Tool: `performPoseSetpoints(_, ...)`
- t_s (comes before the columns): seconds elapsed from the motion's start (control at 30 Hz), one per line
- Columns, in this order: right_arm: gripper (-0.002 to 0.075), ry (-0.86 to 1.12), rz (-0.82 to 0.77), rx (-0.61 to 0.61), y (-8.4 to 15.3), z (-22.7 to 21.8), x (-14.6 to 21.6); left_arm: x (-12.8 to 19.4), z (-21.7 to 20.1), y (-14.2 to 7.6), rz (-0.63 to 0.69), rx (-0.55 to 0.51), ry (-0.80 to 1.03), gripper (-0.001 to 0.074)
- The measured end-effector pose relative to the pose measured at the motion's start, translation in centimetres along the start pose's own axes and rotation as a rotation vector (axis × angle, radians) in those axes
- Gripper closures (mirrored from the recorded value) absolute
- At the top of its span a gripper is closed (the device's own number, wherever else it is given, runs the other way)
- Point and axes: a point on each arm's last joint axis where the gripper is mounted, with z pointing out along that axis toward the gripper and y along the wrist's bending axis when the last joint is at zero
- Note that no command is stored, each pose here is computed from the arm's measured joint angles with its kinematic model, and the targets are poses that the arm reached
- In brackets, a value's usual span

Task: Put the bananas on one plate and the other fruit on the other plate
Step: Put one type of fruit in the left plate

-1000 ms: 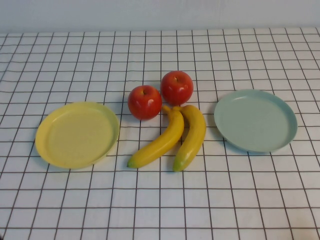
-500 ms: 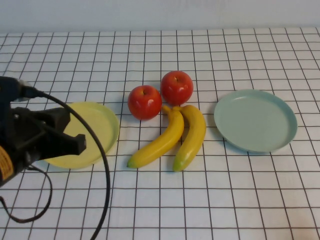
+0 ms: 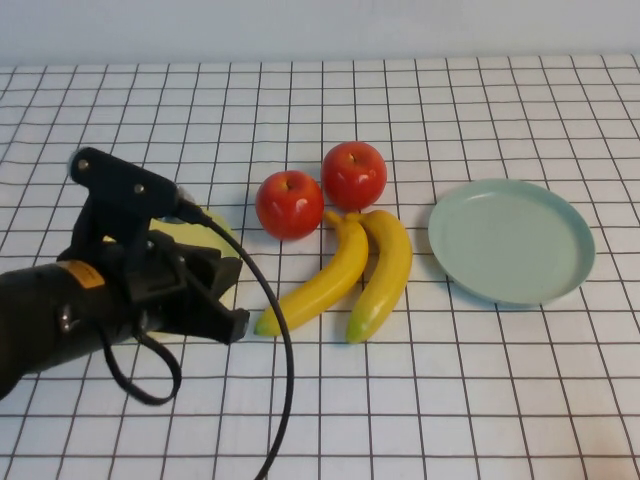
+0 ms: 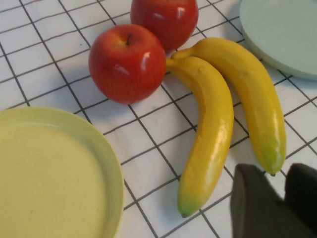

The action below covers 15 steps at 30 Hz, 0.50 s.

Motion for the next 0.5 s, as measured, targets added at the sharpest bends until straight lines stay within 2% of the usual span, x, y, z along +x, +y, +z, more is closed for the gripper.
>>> performPoseSetpoints(0.07,0.0741,0.0,0.0,0.0,0.0,0.0,0.0,-0.2,0.6,0.0,0.01,0.002,0.006,0.0505)
performPoseSetpoints(0.13,0.0741,0.0,0.0,0.0,0.0,0.0,0.0,-0.6,1.2,0.2,-0.009,-0.008,0.002,0.0343)
performPoseSetpoints(0.23,0.0741,0.0,0.0,0.0,0.0,0.0,0.0,-1.5,2.6,0.5,-0.037,-0.021,0.01,0.0158)
performPoseSetpoints(0.33,0.0741,0.0,0.0,0.0,0.0,0.0,0.0,-2.4,4.5,0.6,-0.019,-0.017,0.053,0.0086)
performPoseSetpoints(0.5,0.0741,0.0,0.0,0.0,0.0,0.0,0.0,-3.6,7.9,0.9,0.033,0.0,0.15,0.0071)
